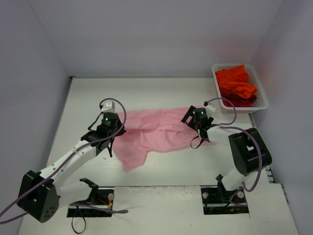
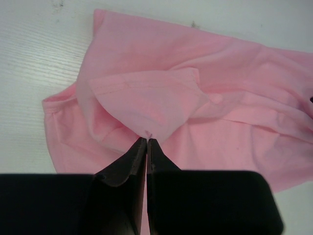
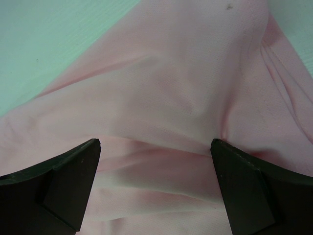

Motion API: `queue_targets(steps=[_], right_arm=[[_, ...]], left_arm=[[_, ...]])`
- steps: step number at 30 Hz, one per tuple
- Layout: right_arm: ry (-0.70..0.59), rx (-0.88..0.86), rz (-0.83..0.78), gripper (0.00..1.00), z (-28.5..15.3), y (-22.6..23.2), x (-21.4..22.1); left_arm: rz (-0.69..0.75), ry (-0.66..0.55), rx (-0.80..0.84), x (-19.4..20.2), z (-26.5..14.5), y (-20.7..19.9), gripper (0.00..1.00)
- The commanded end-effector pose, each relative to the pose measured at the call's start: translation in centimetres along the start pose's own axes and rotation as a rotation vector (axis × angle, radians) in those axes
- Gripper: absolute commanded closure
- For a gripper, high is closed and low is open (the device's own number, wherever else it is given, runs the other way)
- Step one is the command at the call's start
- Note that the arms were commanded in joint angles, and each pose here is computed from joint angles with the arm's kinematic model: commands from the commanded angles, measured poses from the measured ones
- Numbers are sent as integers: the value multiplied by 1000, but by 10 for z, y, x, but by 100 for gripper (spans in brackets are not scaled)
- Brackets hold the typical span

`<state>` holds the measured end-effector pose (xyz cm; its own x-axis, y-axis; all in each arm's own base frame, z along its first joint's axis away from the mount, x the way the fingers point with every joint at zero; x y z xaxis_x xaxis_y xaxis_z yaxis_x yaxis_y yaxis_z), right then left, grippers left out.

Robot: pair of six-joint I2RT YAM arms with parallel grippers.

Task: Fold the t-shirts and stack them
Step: Fold the tshirt

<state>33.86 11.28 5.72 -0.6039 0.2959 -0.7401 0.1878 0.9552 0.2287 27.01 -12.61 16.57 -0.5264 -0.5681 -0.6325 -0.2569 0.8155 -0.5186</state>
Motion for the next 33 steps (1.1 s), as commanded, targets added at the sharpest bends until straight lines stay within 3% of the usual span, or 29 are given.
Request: queue_targets(steps=[1,12,29,31,33], right_arm=[[78,38,-4,6,-6,-14,19],[74,37,-3,6,-10,-15,19],[80,40,-8,7,-9,-15,20],[80,40,-8,6,-9,-15,20],[81,39,-6,6,-9,-15,20]], left_arm=[[20,-9,32,3,-14,-6,100],[78,58,33,36,-12,-6,100],[99,68,18,46,-13,7,100],[96,65,21,46,-13,6,86],[97,59,26,45,-14,6,59]])
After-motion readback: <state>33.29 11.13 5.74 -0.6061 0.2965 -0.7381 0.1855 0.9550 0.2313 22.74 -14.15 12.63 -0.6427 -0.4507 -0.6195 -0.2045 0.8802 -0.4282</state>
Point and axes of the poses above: each gripper's point midway between its finger pads, its own z axis out along the fingers, its own y axis along the line the jaws close on, x = y × z, the point moved 5 cm from there along -z, back along the fingers, and after that the axes turned 14 degrees about -z, right-handed, at the moved point
